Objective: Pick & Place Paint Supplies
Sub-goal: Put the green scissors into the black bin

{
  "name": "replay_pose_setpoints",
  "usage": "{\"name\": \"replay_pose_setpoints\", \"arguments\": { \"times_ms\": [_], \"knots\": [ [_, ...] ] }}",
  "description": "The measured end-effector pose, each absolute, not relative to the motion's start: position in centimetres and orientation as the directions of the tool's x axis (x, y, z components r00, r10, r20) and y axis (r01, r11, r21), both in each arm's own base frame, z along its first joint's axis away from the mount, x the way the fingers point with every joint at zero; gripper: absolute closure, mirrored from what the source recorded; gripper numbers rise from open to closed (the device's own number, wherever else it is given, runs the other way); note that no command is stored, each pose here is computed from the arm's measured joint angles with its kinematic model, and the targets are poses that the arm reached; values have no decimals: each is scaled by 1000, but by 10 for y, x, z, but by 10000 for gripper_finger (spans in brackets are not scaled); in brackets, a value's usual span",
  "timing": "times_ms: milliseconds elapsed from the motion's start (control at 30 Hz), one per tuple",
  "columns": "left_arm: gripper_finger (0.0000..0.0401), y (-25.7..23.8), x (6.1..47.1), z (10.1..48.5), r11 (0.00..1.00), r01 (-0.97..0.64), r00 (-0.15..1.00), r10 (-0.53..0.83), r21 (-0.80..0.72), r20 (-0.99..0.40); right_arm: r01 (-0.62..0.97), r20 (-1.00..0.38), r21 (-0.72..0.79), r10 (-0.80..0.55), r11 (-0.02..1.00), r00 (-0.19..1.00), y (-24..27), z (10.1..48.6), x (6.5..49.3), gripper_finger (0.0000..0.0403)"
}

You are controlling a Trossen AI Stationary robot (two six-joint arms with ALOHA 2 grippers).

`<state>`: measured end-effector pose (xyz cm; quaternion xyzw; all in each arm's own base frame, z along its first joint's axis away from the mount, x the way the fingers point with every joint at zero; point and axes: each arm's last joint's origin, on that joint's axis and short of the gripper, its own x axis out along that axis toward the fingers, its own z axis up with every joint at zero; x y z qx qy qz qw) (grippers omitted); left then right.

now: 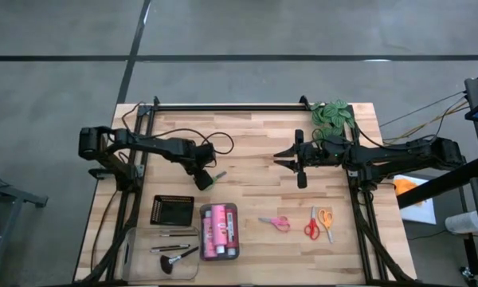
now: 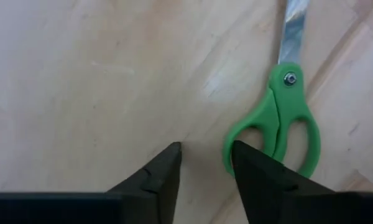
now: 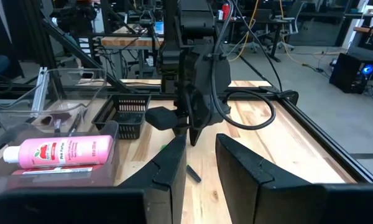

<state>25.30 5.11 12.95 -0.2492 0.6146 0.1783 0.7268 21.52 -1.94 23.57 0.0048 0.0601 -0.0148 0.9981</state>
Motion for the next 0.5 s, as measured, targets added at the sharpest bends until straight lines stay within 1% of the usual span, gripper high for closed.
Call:
{"name": "replay_pose_setpoints", "arguments": {
  "times_ms": [400, 433, 500],
  "knots": [
    [381, 52, 253, 129, 803, -582, 182, -25, -128, -983, 30, -120, 8, -29, 1000, 992, -19, 236, 215, 317],
    [390, 51, 253, 129, 798, -588, 184, -26, -131, -983, 30, -120, 8, -29, 1000, 992, -19, 236, 215, 317],
    [395, 51, 254, 129, 794, -593, 188, -28, -136, -982, 30, -120, 8, -29, 1000, 992, -19, 236, 215, 317]
  ]
}}
